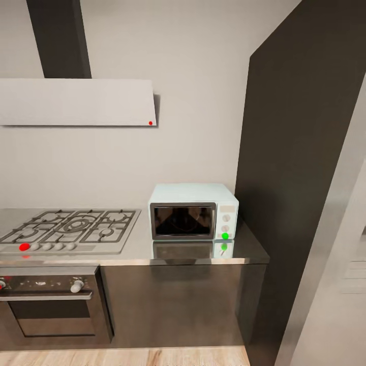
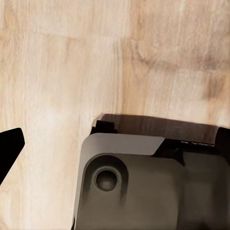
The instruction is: In the kitchen, take the popcorn bag from the countertop, put it into the microwave, and heat it until the popcorn is cooked so the cooked popcorn ends up inside the bag.
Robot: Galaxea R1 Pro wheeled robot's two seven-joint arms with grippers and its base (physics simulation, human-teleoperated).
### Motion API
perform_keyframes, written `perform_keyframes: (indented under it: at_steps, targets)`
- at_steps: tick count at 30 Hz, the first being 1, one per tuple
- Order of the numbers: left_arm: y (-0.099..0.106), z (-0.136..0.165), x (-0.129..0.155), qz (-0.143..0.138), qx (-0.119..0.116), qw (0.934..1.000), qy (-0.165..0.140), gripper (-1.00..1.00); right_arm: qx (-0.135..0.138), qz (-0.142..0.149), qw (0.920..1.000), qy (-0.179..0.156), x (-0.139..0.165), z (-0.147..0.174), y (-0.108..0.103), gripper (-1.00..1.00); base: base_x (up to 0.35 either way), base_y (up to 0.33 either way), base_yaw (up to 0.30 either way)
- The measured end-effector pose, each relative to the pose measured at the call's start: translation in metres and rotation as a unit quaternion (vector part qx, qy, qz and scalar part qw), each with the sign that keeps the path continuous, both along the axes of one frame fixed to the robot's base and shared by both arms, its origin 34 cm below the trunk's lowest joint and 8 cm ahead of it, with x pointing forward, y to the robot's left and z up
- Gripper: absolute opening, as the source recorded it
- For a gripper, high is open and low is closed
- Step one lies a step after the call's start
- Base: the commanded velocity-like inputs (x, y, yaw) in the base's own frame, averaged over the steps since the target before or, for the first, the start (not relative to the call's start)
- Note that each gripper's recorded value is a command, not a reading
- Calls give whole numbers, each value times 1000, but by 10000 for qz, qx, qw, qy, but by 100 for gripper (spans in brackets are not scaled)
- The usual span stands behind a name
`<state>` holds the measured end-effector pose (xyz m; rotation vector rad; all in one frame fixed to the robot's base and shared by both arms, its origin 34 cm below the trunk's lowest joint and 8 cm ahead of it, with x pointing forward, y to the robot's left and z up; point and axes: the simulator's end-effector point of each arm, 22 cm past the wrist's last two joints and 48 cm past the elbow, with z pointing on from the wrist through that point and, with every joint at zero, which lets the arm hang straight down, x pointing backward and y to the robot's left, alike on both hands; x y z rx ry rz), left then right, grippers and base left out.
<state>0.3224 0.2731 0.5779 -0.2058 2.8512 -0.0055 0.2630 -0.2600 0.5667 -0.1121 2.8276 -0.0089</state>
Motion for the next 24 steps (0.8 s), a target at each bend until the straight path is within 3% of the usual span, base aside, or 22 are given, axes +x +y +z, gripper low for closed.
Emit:
perform_keyframes:
  at_steps: [6, 8, 9, 11, 13, 15, 16, 18, 21, 24]
  targets:
    - [0, 0, 0, 0, -1, 10000, 1, 100, 68, -34, 10000, 18, -1, 0, 6, -100, 0, 0, 0]
    - [0, 0, 0, 0, 1, 10000, 1, 100, 250, 44, 9997, 48, -3, 0, 36, -100, 0, 0, 0]
    - [1, 0, 0, -1, 3, 10000, 1, 100, 265, 20, 9996, 47, -3, 0, 39, -100, 0, 0, 0]
    - [1, 0, 0, -2, 5, 10000, 1, 100, 173, -73, 9998, 22, -1, 0, 25, -100, 0, 0, 0]
    - [1, 0, 0, 0, 5, 10000, 1, 100, 71, -637, 9979, 7, 0, 0, -6, -100, 0, 0, 0]
    - [1, 0, 0, -3, 5, 10000, 1, 100, 55, -1162, 9932, -9, -1, 0, -24, -100, 0, 0, 0]
    - [1, 0, 0, -2, 5, 10000, -2, 100, 32, -1280, 9918, -17, -1, 1, -32, -100, 0, 0, 0]
    - [1, 0, 0, 1, 6, 10000, 0, 100, 21, -1207, 9927, -23, 0, 1, -32, -100, 0, 0, 0]
    - [1, 0, 0, -2, 2, 10000, 0, 100, -26, -380, 9993, -2, 0, 0, -15, -100, 0, 0, 0]
    - [1, 0, 0, -2, 4, 10000, -1, 100, -26, -242, 9997, 6, -1, 0, -11, -100, 0, 0, 0]
